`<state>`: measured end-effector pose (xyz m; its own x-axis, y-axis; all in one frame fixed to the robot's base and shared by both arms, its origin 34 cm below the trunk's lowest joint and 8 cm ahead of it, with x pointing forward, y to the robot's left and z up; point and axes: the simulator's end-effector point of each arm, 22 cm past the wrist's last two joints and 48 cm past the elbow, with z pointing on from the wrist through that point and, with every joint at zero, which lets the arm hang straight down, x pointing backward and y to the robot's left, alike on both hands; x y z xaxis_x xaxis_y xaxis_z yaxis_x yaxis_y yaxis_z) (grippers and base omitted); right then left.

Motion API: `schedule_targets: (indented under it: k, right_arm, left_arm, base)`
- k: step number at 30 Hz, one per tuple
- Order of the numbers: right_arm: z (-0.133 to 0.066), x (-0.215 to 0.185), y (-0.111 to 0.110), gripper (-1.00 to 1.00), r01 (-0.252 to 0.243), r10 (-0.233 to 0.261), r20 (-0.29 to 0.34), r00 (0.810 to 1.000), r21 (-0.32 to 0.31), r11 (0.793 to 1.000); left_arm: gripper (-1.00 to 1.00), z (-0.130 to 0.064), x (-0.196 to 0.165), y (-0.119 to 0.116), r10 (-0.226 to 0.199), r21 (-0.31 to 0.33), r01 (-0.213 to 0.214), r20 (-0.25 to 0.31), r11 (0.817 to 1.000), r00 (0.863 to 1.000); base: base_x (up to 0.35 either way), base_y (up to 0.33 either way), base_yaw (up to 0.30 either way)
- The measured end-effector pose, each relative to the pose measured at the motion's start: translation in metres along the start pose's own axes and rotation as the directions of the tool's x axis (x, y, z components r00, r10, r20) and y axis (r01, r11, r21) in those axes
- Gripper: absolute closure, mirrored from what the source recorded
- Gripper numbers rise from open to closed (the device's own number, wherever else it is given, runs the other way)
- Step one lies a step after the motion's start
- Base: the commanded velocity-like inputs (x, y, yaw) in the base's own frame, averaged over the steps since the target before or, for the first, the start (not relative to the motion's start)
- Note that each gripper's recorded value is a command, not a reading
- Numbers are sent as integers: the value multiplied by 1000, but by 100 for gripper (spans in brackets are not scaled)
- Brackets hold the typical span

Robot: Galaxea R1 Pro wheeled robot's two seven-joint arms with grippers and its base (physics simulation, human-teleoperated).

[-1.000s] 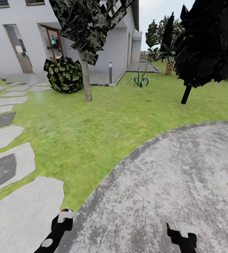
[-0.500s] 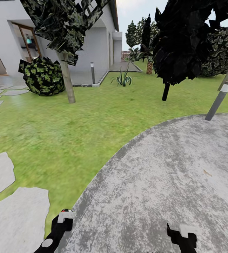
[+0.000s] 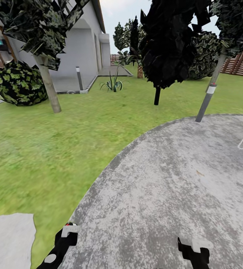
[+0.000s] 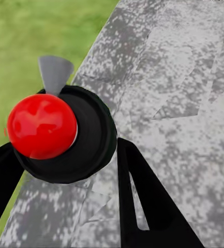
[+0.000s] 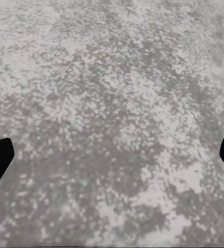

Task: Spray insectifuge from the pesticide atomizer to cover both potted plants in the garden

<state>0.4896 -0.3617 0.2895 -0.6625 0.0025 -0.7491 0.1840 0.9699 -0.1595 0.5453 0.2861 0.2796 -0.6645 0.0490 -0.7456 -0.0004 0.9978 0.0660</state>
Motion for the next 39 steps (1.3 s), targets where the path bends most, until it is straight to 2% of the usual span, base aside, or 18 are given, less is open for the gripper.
schedule_targets:
  k: [39]
  right_arm:
    - [0,0,-1,-100,-1,1,0,1000,4,1000]
  left_arm:
    - [100,-1,3,0,-1,1,1,-6,1000,1000]
  base:
    - [0,0,-300]
